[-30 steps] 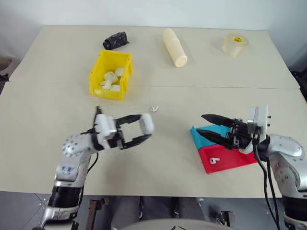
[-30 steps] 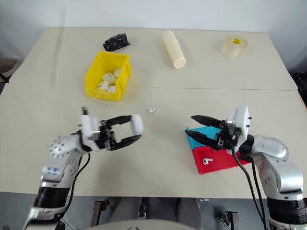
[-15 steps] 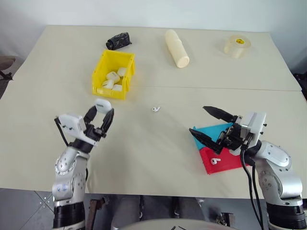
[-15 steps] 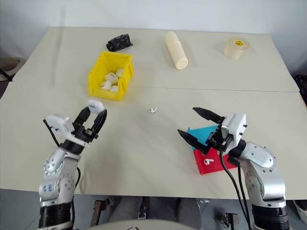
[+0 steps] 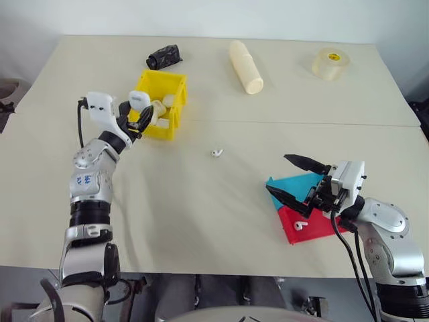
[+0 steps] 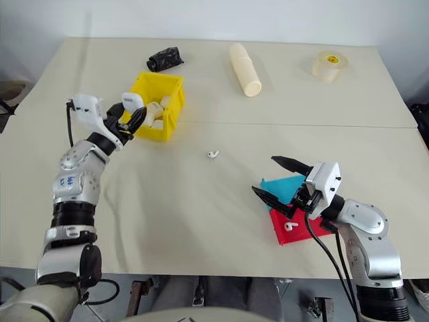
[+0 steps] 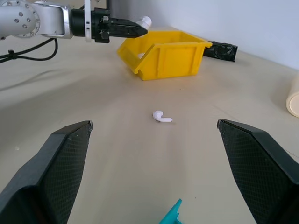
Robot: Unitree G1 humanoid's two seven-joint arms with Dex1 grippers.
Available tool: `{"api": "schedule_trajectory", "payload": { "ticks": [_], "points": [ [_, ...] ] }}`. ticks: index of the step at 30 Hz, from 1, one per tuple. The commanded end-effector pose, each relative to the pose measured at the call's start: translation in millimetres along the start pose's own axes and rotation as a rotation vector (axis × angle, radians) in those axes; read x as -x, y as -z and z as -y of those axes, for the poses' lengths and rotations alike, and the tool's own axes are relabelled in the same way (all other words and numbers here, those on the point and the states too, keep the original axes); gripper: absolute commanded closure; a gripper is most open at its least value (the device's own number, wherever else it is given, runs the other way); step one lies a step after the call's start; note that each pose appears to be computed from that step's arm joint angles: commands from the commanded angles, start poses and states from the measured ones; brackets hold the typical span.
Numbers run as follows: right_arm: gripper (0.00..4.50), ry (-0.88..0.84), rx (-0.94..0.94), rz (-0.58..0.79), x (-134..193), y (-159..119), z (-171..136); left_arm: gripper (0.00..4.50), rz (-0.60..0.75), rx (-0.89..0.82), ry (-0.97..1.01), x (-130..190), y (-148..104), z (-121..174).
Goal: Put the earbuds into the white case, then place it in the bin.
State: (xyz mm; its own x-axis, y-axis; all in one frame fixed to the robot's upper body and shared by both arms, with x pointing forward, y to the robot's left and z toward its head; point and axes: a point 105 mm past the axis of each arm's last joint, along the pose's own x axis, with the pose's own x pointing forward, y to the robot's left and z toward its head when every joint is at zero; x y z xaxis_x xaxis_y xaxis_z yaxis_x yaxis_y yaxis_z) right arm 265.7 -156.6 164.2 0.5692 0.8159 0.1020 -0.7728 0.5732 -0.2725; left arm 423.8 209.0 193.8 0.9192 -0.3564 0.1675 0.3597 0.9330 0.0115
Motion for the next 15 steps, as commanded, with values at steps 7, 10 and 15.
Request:
{"api": "schedule_trajectory", "payload": {
  "ticks": [7, 10, 15],
  "points": [
    [0.00, -0.006, 0.050, 0.021, 1.4, -11.7, -3.0, 0.01, 0.038, -0.104, 0.127, 13.9, -10.1, 16.1],
    [0.00, -0.006, 0.058, -0.012, 9.6, -8.4, 4.0, 0.01, 0.032, -0.156, 0.271, 43.3, -12.8, 25.7],
    [0.00, -0.056, 0.072, -0.109, 31.9, 1.8, 18.9, 0.01, -0.076, -0.278, 0.547, 110.3, 3.0, 42.3]
  ]
}}
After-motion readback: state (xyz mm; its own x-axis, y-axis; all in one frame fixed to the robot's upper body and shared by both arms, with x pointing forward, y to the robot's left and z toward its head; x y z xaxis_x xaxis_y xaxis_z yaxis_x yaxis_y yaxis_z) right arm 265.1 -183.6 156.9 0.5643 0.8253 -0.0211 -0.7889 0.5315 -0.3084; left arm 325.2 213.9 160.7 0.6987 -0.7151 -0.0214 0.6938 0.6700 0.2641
